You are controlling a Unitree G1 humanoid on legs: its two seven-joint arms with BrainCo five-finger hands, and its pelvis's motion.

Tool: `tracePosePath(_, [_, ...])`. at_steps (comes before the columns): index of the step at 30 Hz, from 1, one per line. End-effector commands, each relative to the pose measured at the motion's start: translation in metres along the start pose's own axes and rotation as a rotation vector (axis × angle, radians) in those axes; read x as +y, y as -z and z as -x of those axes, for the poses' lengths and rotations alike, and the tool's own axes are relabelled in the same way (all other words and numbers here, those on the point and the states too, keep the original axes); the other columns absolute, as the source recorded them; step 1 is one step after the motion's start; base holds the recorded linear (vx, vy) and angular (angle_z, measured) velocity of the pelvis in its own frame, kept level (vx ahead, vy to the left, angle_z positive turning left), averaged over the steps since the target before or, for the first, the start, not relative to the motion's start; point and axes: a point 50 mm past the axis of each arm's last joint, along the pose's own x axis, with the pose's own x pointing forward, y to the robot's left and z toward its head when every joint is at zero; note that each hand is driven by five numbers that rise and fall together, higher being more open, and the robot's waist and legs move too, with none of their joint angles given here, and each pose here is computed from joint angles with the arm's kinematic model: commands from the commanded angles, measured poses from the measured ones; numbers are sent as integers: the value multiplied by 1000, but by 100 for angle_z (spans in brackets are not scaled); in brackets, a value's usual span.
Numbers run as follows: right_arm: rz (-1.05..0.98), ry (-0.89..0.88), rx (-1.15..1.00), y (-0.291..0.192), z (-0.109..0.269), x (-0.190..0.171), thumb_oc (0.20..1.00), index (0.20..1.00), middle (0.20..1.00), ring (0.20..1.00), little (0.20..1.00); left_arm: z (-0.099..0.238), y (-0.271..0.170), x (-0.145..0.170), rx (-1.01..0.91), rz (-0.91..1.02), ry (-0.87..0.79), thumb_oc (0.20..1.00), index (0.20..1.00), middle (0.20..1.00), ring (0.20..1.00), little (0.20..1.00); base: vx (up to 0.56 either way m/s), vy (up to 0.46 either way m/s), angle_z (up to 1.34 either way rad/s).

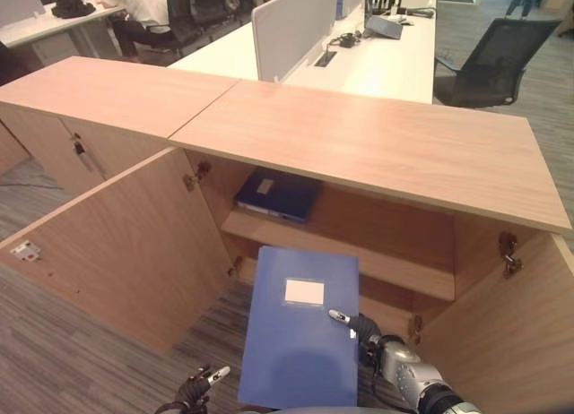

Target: Put the empty folder in the office cabinet

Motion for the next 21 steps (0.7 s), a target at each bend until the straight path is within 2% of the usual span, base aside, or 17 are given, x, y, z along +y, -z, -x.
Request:
tracePosePath(1, [-209,-50,-197,-53,-18,32,200,200,200,200,200,-8,-19,4,-35,-28,-45,1000,1000,1000,1000,1000,-9,-111,10])
tracePosePath(10, [-282,-5,-271,-72,-15,23,200,200,200,200,200,-4,-18,10,-53,11,-79,1000,1000,1000,1000,1000,-57,-173,-6])
tracePosePath(16, [-241,20,-291,-79,-11,14,200,200,200,200,200,-6,-21,4,-61,9,-79,1000,1000,1000,1000,1000,57,175,-20])
tracePosePath(21, [-282,59,-301,-76,-7,5,200,200,200,200,200,-8,-17,0,-46,-9,-86,1000,1000,1000,1000,1000,136,177,-41])
